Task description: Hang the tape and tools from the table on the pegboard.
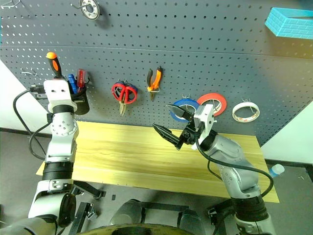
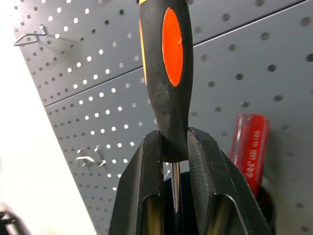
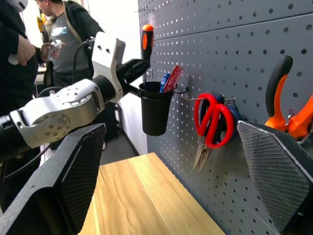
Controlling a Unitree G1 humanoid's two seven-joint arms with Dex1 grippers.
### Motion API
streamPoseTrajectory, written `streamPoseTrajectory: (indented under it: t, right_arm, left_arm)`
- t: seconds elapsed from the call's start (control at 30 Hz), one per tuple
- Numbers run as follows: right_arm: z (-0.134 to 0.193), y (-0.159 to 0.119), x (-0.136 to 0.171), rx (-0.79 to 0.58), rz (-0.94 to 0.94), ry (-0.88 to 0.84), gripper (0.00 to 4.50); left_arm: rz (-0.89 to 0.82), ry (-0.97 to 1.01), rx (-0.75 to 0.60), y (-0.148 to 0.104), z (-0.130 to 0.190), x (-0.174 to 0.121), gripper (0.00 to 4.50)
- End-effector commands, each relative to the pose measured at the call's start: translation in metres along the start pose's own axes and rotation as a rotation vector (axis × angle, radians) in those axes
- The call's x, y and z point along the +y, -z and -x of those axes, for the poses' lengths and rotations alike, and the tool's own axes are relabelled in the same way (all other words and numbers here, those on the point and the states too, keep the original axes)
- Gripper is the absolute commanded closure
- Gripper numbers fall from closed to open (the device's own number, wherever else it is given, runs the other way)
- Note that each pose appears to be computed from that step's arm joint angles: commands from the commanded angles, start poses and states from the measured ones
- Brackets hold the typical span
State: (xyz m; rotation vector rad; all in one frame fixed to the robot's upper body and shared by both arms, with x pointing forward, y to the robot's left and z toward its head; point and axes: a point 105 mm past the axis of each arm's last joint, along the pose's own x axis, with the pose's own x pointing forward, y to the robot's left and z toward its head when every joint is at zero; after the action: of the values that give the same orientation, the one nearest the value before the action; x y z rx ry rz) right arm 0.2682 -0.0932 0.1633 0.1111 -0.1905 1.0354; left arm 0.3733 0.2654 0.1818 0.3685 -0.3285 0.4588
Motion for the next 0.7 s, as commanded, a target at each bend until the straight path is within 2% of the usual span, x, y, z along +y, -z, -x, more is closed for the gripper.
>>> streamPoseTrajectory:
  t: [0.03, 0.13, 0.43, 0.53, 0.7]
  right_arm:
    - [-0.002, -0.009, 0.003, -0.021, 0.03, -0.02, 0.0]
    - [-0.003, -0.009, 0.003, -0.02, 0.03, -0.022, 0.0]
    - [-0.007, -0.007, 0.001, -0.024, 0.031, -0.034, 0.0]
    - [-0.008, -0.006, 0.0, -0.025, 0.03, -0.038, 0.0]
    - [-0.01, -0.006, -0.002, -0.029, 0.036, -0.047, 0.0]
  left_arm:
    - [-0.016, -0.061, -0.088, -0.023, -0.006, 0.014, 4.13]
    - [-0.02, -0.063, -0.092, -0.025, -0.006, 0.014, 4.13]
    - [-0.021, -0.062, -0.107, -0.03, -0.005, 0.016, 1.3]
    - [-0.013, -0.074, -0.132, -0.036, -0.005, 0.019, 1.3]
    - [0.011, -0.068, -0.249, -0.073, -0.003, 0.024, 1.3]
